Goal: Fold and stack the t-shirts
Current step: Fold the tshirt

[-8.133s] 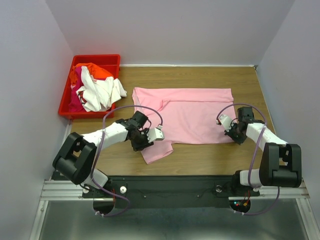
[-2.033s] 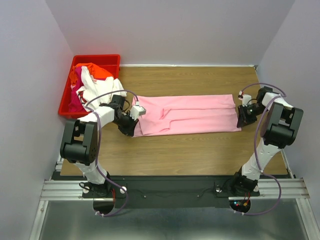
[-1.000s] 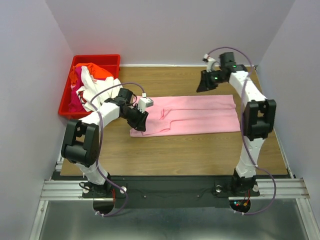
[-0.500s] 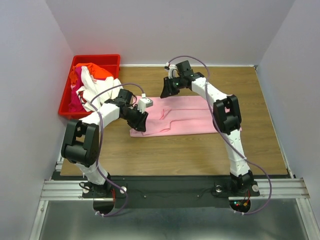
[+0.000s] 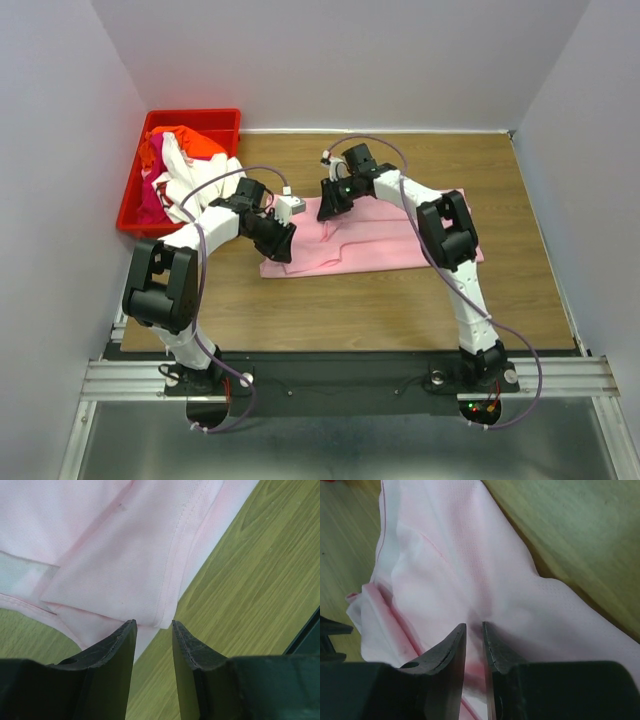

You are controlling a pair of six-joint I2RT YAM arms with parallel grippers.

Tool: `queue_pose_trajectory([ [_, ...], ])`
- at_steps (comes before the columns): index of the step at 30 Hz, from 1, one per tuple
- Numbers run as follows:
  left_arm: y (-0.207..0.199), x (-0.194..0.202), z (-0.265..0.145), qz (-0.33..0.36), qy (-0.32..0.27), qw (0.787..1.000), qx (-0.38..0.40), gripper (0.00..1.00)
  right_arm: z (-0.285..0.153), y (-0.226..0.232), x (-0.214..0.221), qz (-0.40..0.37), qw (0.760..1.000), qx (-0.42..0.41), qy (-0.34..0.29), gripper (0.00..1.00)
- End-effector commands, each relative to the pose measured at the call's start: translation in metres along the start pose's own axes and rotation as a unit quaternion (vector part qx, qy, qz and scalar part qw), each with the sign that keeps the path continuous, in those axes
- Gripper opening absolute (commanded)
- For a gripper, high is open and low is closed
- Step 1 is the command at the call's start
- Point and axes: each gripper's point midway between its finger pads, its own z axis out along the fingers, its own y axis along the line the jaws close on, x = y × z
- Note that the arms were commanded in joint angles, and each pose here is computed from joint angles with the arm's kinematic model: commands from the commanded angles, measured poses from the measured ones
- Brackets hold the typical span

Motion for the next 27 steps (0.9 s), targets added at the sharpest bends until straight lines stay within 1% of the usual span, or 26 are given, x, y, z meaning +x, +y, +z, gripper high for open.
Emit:
queue_pose_trajectory([
  [1,-0.004,-0.001,-0.003,0.003,-0.005,1.000,-0.001,0.45,-0.025,0.015,-0.010,-0.051,0.998,0.015,-0.020,0.25],
  [5,-0.003,-0.002,-0.004,0.002,-0.008,1.000,-0.003,0.45,-0.038,0.018,0.002,-0.061,0.998,0.023,-0.010,0.25],
  [8,-0.003,-0.002,-0.004,0.002,-0.009,1.000,-0.005,0.45,-0.050,0.025,-0.001,-0.066,0.997,0.030,-0.018,0.26],
  [9,-0.003,-0.002,-0.004,0.001,-0.010,1.000,-0.005,0.45,-0.052,0.024,-0.002,-0.081,0.996,0.033,-0.019,0.26],
  [12,-0.003,-0.003,-0.003,0.000,-0.011,1.000,-0.002,0.45,-0.059,0.029,-0.006,-0.088,0.995,0.032,-0.025,0.29],
  [15,-0.002,-0.003,-0.002,-0.001,-0.009,1.000,-0.003,0.45,-0.057,0.032,-0.002,-0.085,0.996,0.022,-0.019,0.30],
  [19,-0.001,-0.003,-0.002,0.000,-0.008,1.000,-0.005,0.45,-0.046,0.019,0.010,-0.076,0.997,0.029,0.001,0.30],
  [21,-0.002,-0.002,-0.002,-0.002,-0.008,1.000,-0.004,0.45,-0.043,0.017,0.010,-0.073,0.997,0.029,0.005,0.31],
  [23,-0.001,-0.002,-0.002,-0.001,-0.008,1.000,-0.005,0.45,-0.037,0.013,0.012,-0.067,0.997,0.027,0.010,0.35],
  [27,-0.001,-0.001,-0.003,0.000,-0.007,1.000,-0.009,0.45,-0.038,0.013,0.014,-0.065,0.997,0.031,0.019,0.35],
])
